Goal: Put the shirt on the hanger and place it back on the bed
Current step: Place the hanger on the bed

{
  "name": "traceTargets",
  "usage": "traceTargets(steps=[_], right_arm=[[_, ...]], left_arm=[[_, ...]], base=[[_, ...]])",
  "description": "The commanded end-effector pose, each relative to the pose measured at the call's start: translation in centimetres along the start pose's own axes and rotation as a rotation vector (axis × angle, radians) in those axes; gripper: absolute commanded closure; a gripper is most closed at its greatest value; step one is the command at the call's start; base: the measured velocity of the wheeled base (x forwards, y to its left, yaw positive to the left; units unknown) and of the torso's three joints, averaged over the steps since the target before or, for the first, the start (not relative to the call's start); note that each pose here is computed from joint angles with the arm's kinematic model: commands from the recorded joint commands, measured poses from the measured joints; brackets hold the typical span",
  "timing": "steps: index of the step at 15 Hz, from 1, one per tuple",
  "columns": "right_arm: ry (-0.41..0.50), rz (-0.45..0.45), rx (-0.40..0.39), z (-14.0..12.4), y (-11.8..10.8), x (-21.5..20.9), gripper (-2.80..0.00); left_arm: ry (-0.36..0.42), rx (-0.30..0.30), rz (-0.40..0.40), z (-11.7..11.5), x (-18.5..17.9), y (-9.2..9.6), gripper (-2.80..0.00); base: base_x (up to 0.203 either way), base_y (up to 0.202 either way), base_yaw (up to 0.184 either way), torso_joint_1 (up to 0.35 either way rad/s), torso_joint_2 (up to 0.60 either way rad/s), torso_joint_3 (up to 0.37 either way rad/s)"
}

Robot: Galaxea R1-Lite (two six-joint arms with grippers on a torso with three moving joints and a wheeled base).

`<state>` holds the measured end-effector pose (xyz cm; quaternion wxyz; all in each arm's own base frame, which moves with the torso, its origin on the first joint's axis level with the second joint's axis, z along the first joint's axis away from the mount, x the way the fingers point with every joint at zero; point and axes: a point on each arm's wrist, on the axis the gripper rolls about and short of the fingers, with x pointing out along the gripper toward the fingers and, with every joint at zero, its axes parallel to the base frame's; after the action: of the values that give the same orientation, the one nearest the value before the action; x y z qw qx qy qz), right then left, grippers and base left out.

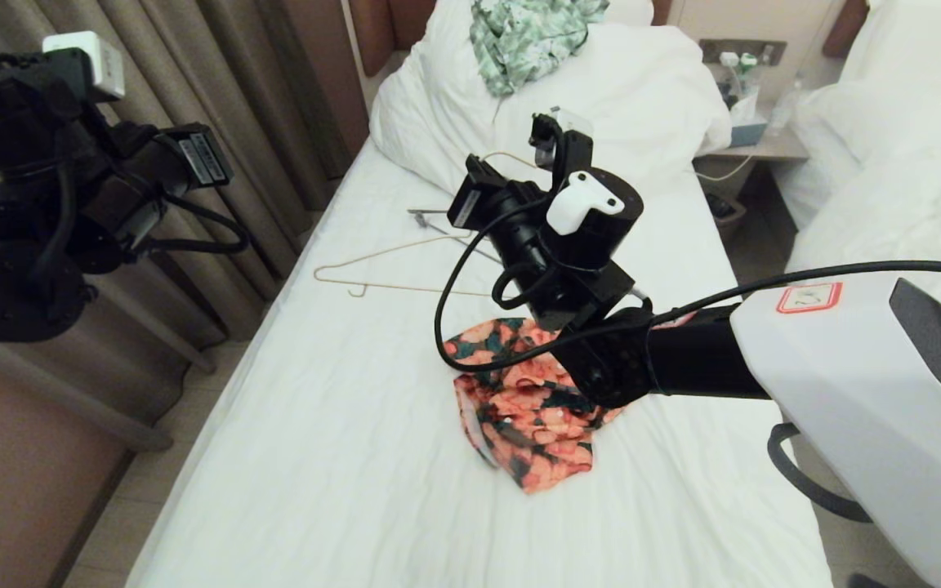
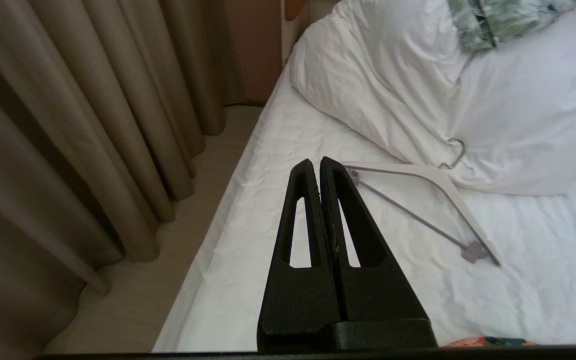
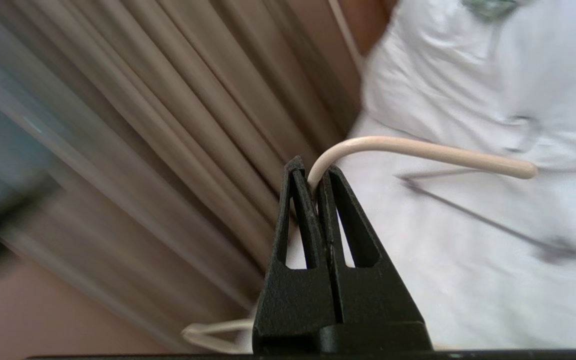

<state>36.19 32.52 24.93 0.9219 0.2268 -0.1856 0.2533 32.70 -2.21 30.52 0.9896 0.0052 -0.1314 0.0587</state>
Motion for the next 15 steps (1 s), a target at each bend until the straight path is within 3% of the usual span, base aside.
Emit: traceTargets(steps=[1,3,6,15], right_arm=[[0.042,-0.027,-0.055,-0.6,-1.2,-0.5,0.0],[0.181,-0.099,-0.158,-1.4,-4.2,-1.5,0.0],[0.404,-0.193,-0.249,-2.8,-7.7,-2.9,0.0],[0.764,-0.345,-0.328,-11.6,-14.7,-5.4,0.0]], left_arm=[[-0.012,-0.002,0.001,0.4,-0.2,0.0,0.0],[-0.018,-0.001,0.005,0.6,-0.4,0.2,0.0],[-0.022,-0.003,0.004,0.8,-0.5,0.2,0.0],[-0.071,-0.014,0.006,2.8,-1.7,0.6,0.0]], base=[[0.0,0.0,0.0,0.0,0.0,0.0],[0.0,0.0,0.0,0.0,0.0,0.0],[0.0,0.0,0.0,0.0,0.0,0.0],[0.0,0.0,0.0,0.0,0.0,0.0]])
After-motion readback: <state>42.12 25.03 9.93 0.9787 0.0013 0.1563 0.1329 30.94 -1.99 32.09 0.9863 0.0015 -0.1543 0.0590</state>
